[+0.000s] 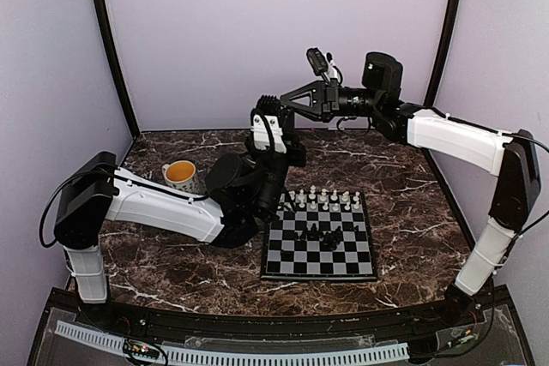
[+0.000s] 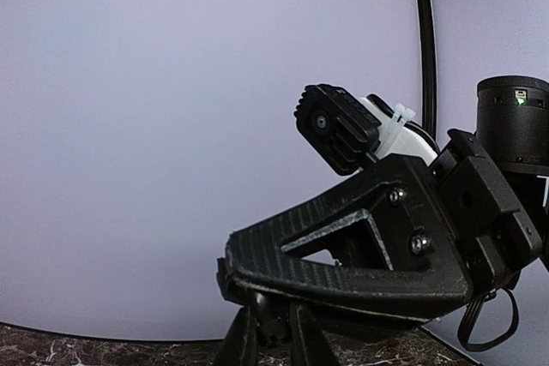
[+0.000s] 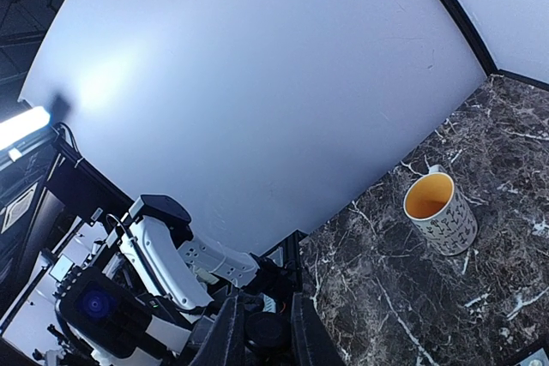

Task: Set up the chess pieces on the board
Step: Pass from the right arm to the left, then place the rook at h8.

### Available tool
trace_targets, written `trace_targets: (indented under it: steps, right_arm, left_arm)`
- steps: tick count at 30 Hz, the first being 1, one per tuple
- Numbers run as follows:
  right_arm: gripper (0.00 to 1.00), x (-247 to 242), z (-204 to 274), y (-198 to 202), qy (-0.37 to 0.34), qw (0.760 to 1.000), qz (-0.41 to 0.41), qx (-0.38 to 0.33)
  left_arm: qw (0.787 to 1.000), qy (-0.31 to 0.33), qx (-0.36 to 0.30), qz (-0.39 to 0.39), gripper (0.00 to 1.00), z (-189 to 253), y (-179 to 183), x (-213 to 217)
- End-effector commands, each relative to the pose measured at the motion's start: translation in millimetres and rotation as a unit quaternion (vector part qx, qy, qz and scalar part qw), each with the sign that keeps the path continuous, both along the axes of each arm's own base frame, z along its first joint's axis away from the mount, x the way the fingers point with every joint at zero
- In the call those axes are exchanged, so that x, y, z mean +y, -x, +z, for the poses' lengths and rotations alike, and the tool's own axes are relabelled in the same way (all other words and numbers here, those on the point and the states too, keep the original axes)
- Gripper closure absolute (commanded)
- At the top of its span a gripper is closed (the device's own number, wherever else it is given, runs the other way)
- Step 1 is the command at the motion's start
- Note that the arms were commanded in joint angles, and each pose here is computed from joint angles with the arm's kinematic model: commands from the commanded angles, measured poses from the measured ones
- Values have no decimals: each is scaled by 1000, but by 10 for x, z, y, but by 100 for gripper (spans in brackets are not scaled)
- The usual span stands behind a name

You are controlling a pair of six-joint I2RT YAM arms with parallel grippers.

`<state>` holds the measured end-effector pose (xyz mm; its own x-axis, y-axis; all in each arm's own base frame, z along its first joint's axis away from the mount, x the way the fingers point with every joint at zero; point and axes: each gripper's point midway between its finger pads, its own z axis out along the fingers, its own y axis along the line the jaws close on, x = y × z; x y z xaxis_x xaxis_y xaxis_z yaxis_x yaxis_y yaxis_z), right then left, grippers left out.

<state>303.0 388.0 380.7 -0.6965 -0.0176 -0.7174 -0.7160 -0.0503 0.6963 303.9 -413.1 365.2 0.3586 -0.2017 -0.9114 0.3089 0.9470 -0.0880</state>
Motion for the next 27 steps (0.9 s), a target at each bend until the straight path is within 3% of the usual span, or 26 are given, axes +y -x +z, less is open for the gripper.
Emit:
trace_targets:
  steps: [1,7,11,15,16,21,27]
  right_arm:
    - [84,-62,175,86,-21,999,3,-25]
    - [75,-70,130,78,-17,999,2,-27]
    - [52,-153,190,-1,-19,999,-7,-30]
    - [39,-668,384,-382,-16,996,-76,-54]
    - [38,-833,408,-476,-12,993,-96,-62]
    - [37,-1554,227,-794,51,973,-197,-112]
    - [37,-2258,-118,-858,158,929,-284,-178]
  left_arm:
    - [999,24,-15,16,89,215,22,116]
    - [999,-3,-23,22,98,275,57,168]
    - [999,-17,-22,28,100,356,80,239]
    - [999,-52,-3,14,100,412,103,246]
    - [996,-91,17,8,100,321,78,186]
    - [978,-150,113,-91,100,263,86,151]
    - [910,-204,312,-183,100,-234,-30,338]
